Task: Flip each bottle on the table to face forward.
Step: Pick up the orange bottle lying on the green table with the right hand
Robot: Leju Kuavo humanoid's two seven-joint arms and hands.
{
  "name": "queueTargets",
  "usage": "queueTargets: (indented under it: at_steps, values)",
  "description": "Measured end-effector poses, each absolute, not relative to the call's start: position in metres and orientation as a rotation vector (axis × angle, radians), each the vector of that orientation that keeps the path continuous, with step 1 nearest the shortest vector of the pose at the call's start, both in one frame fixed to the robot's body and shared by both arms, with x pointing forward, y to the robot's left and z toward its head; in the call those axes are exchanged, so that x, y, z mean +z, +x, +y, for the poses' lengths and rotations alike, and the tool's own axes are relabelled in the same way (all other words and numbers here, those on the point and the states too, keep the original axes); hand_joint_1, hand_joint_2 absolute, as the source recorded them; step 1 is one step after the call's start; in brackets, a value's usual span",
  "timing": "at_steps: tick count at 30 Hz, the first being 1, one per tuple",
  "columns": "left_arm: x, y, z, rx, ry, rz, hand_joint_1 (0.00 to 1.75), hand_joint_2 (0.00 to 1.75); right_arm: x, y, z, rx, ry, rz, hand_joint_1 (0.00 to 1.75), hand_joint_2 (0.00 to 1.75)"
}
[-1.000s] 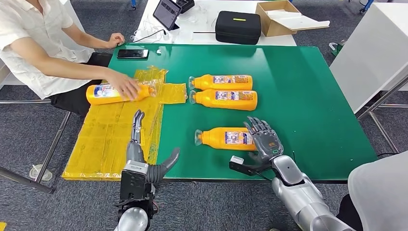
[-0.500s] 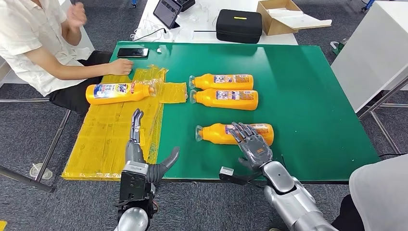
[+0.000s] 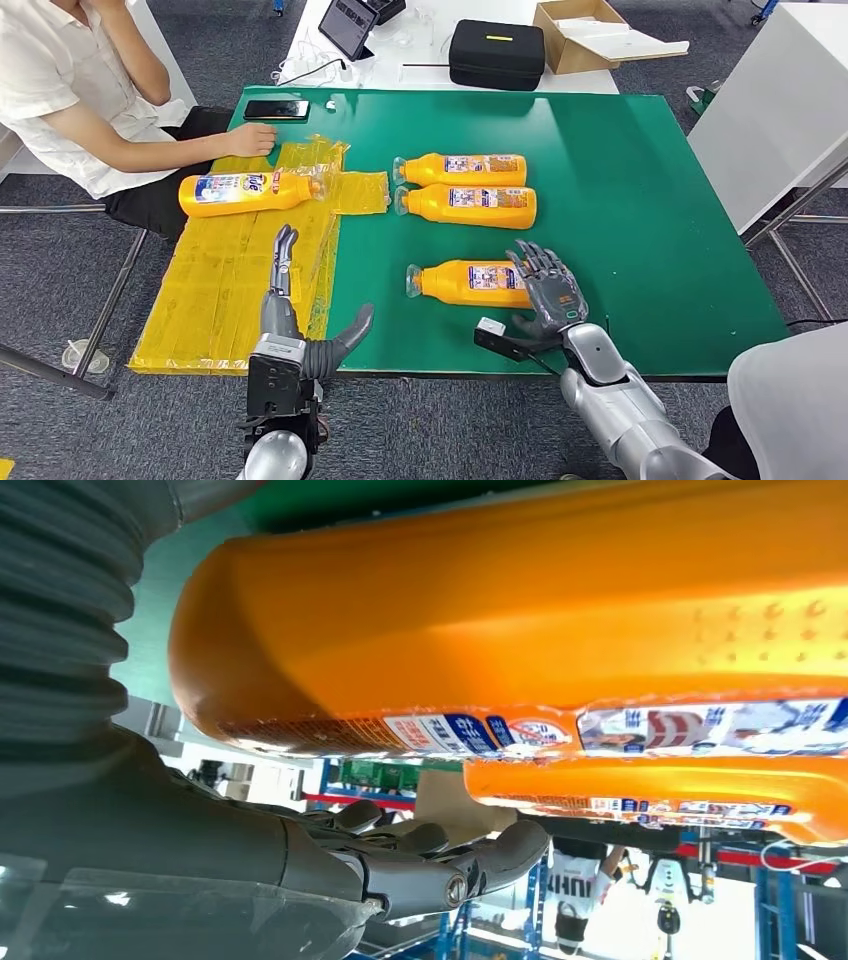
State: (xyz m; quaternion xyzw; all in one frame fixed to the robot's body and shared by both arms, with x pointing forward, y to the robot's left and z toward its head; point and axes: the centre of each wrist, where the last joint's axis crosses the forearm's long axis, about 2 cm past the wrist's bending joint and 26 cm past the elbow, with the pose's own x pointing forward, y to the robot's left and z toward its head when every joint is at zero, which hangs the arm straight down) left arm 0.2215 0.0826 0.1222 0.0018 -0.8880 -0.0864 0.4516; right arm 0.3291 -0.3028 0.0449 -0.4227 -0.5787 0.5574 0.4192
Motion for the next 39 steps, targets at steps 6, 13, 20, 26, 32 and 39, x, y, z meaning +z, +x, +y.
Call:
queueTargets:
  at_steps: [6,13,20,26,32,39]
  values:
    - [0.125,0.221,0.082,-0.209,0.000,-2.203,0.00,1.75,0.045,0.332,-0.301,1.398,-1.068,-1.435,0.00,1.75]
    - [0.125,0.221,0.082,-0.196,-0.009,-2.200,0.00,1.75,0.047,0.338,-0.305,1.370,-1.048,-1.388,0.00,1.75]
    - [0.125,0.222,0.082,-0.179,-0.043,-2.197,0.00,1.75,0.051,0.349,-0.316,1.326,-0.976,-1.310,0.92,1.75]
    - [0.127,0.225,0.082,-0.164,-0.081,-2.188,0.00,1.75,0.052,0.356,-0.321,1.329,-0.905,-1.250,1.72,1.75]
    - [0.127,0.226,0.083,-0.165,-0.082,-2.187,0.00,1.75,0.055,0.361,-0.324,1.327,-0.895,-1.234,1.75,1.75]
    - [0.126,0.227,0.083,-0.161,-0.099,-2.183,0.00,1.75,0.050,0.358,-0.327,1.310,-0.802,-1.245,1.75,1.75]
